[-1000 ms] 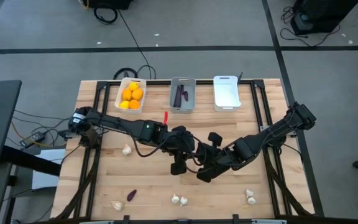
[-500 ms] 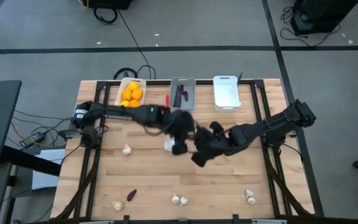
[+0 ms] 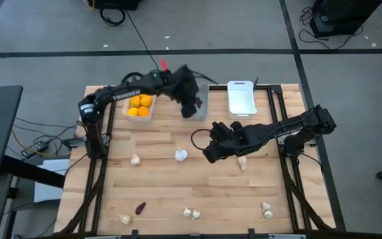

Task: Sort produce into baskets
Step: Put the eggplant into the gray bin

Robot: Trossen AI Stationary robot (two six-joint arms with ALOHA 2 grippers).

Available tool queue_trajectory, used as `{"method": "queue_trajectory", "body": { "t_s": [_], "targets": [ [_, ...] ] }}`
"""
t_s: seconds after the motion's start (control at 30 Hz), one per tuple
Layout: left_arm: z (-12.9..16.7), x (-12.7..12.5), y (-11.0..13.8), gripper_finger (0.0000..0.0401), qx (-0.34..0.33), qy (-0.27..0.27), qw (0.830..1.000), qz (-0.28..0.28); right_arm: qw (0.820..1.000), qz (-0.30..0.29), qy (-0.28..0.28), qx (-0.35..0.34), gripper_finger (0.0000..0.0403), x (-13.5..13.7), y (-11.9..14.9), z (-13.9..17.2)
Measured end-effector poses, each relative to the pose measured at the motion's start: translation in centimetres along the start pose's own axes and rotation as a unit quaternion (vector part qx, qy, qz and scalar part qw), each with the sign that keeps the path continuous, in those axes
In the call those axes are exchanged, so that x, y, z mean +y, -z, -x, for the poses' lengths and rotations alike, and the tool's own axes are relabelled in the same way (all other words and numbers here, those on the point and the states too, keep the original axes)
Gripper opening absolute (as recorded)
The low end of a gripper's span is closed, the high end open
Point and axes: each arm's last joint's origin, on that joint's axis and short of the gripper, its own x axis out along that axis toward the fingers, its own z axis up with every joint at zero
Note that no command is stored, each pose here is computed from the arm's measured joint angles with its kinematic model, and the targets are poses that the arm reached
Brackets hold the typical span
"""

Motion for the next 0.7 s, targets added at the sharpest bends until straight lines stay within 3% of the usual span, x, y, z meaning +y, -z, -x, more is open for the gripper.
{"method": "queue_trajectory", "body": {
  "t_s": [0.27,0.47,0.7],
  "targets": [
    [-3.0,5.2,1.4,0.0009,0.034,0.015,0.999,0.001,0.998,-0.048,0.033,-0.018,0.0179,-1.2,-1.2,-1.2],
    [-6.2,6.1,2.4,0.0024,0.069,0.023,0.997,-0.006,0.996,-0.068,0.051,-0.002,0.0179,-2.1,-1.3,-2.6],
    [-7.9,6.4,2.9,0.0093,0.08,0.018,0.997,-0.006,0.996,-0.074,0.057,0.007,0.0179,-2.3,-0.9,-3.0]
  ]
}}
